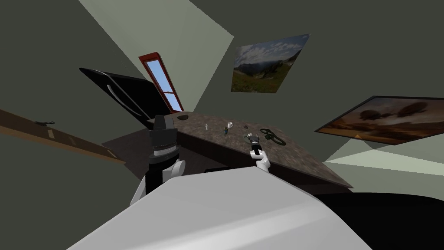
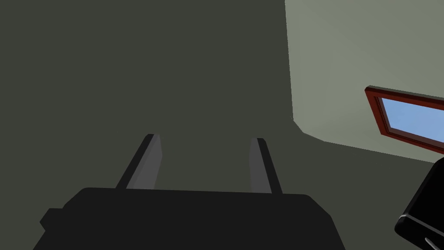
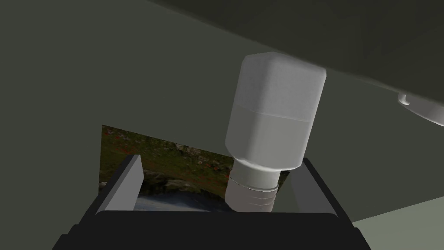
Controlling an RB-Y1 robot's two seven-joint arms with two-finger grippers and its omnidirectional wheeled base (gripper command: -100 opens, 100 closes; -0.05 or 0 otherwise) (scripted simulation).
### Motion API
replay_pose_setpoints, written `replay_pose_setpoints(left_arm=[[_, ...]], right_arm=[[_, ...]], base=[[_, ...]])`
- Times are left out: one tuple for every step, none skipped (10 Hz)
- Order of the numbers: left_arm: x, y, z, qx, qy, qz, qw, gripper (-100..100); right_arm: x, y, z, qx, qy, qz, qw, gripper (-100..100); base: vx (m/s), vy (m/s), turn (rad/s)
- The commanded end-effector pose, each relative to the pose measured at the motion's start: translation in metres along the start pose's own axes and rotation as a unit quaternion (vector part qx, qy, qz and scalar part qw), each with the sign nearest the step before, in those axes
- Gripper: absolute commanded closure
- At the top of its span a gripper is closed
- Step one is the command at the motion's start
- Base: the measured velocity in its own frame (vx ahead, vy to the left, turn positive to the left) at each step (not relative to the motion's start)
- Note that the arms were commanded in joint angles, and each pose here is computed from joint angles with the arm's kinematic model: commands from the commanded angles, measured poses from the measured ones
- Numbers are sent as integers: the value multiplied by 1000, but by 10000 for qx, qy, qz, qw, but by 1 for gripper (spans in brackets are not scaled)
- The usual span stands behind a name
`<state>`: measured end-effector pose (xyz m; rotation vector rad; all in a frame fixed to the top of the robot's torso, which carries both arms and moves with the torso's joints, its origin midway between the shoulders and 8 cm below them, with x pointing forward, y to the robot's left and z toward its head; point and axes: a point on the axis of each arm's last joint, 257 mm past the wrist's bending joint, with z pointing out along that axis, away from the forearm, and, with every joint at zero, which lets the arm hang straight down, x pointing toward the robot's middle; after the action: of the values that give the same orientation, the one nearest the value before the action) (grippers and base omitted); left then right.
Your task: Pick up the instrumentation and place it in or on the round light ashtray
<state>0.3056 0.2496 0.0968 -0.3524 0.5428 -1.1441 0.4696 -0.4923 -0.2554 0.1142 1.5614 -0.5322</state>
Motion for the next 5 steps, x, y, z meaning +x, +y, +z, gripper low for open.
replay_pose_setpoints(left_arm=[[0, 0, 0, 0, 0, 0, 10000, 0], [0, 0, 0, 0, 0, 0, 10000, 0], [0, 0, 0, 1, 0, -1, 10000, 0], [0, 0, 0, 0, 0, 0, 10000, 0], [0, 0, 0, 0, 0, 0, 10000, 0]], right_arm=[[0, 0, 0, 0, 0, 0, 10000, 0], [-11, -9, 14, 206, 27, -48, 9998, -100], [-11, -9, 14, 205, 23, -46, 9998, -100], [-17, -13, 21, 309, 37, -64, 9995, -100], [-23, -18, 27, 413, 55, -79, 9991, -100]], base=[[0, 0, 0], [-99, -28, 288], [-134, -56, 155], [-121, -72, 134], [-130, -55, 234]])
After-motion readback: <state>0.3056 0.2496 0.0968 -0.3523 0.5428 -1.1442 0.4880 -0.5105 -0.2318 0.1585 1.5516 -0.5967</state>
